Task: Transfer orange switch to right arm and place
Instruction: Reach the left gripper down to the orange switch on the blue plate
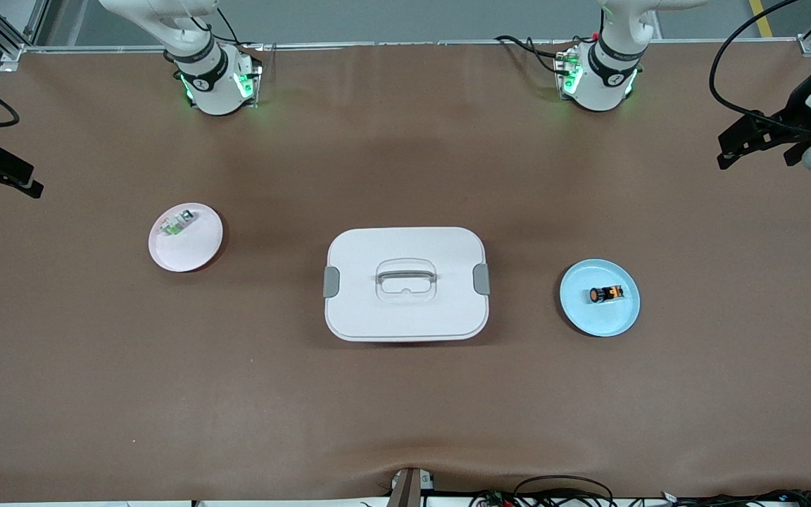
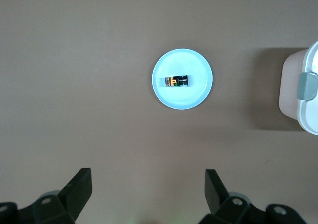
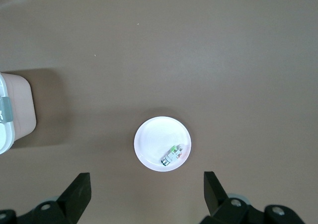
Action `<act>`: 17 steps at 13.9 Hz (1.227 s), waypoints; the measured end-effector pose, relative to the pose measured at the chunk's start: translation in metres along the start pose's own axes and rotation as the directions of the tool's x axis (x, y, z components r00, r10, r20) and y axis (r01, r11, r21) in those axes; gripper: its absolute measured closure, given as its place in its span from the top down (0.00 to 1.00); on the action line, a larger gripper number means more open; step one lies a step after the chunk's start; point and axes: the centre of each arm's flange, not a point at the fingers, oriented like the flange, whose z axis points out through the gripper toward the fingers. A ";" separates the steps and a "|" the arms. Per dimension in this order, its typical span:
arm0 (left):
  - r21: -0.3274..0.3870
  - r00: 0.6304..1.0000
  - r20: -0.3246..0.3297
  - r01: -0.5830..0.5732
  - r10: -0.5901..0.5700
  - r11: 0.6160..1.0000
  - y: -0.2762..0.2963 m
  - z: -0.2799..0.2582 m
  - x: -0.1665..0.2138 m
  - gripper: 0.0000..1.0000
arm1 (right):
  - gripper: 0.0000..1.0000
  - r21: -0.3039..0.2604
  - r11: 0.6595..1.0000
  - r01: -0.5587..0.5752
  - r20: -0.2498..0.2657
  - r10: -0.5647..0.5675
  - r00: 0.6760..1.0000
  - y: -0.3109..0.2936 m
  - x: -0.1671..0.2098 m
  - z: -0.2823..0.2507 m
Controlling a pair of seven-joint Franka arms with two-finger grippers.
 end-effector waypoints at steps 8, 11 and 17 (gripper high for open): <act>0.006 1.000 0.008 0.025 -0.025 1.000 -0.020 0.002 0.002 1.00 | 1.00 0.000 1.000 0.000 -0.001 0.000 1.000 0.000 0.000 0.000; 0.005 0.999 0.044 0.024 -0.025 1.000 -0.019 0.037 0.022 1.00 | 1.00 0.000 1.000 0.000 -0.006 0.000 1.000 0.000 0.000 -0.001; -0.067 0.999 0.006 0.033 -0.033 0.997 -0.003 0.186 0.066 1.00 | 1.00 0.000 1.000 -0.002 -0.005 0.002 1.000 0.001 0.000 -0.001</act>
